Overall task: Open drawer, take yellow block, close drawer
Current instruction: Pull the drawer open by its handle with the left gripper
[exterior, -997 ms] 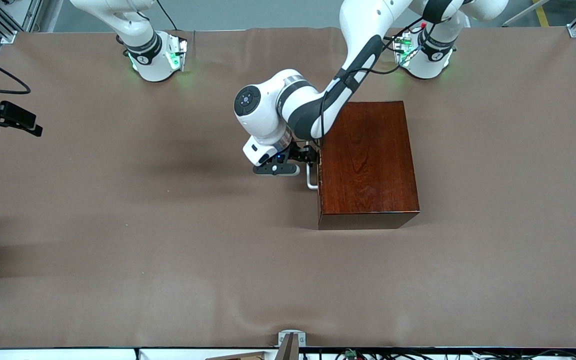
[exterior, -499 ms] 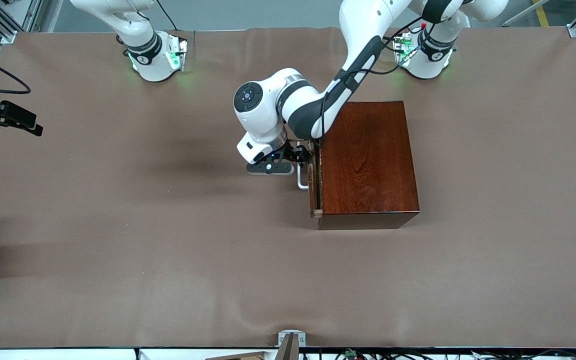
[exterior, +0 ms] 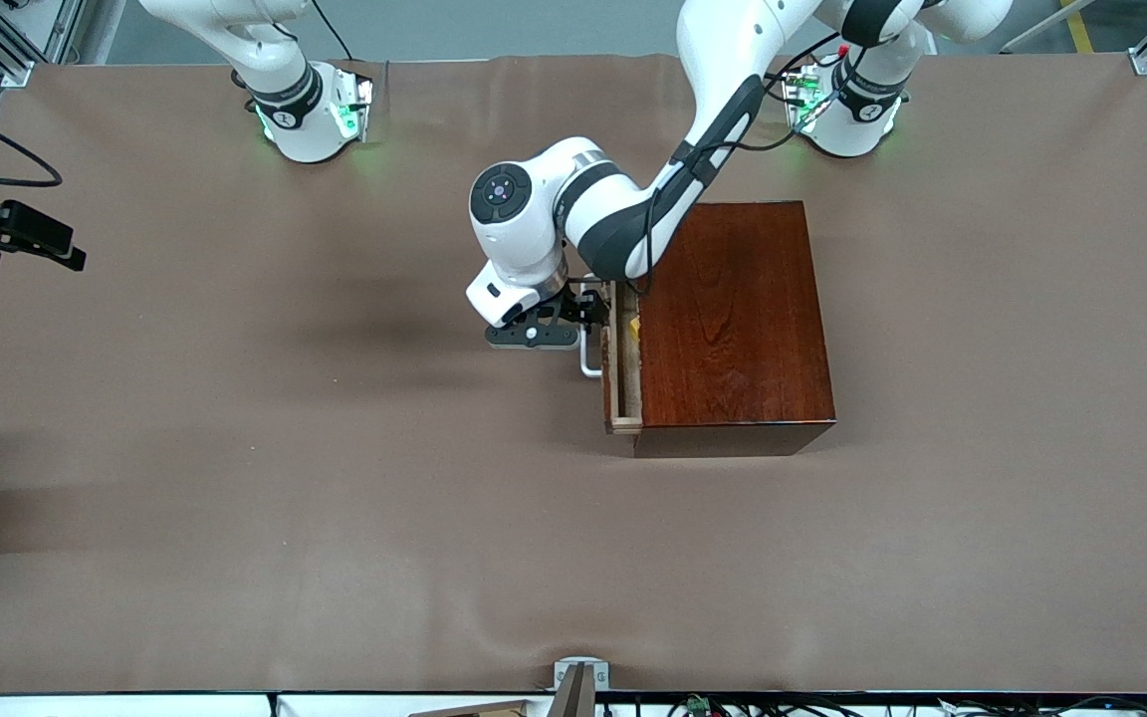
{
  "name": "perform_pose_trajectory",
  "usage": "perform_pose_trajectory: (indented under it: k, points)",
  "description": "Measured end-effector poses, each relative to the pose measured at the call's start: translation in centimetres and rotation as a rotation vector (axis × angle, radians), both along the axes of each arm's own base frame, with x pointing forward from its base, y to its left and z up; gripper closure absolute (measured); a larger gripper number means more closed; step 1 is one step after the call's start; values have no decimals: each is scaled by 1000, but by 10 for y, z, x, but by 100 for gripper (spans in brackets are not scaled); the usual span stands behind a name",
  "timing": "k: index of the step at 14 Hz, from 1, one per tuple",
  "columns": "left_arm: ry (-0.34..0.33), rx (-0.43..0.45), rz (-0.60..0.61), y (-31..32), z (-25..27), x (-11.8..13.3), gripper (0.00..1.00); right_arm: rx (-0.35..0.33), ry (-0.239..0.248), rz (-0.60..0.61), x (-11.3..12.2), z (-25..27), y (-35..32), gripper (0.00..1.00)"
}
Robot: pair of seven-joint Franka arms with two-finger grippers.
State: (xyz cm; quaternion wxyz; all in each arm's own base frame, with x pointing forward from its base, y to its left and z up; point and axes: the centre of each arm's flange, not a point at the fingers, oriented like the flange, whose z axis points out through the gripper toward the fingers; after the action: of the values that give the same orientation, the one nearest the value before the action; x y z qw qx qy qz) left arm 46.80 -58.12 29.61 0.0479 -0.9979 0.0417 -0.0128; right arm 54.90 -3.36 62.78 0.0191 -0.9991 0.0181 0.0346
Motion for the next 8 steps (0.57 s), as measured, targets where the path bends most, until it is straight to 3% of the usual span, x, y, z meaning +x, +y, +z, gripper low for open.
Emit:
perform_pose_trajectory:
  k: [8]
  points:
    - [-14,-97,1,-14,4,-4,0,0,1,1,0,0,1,0]
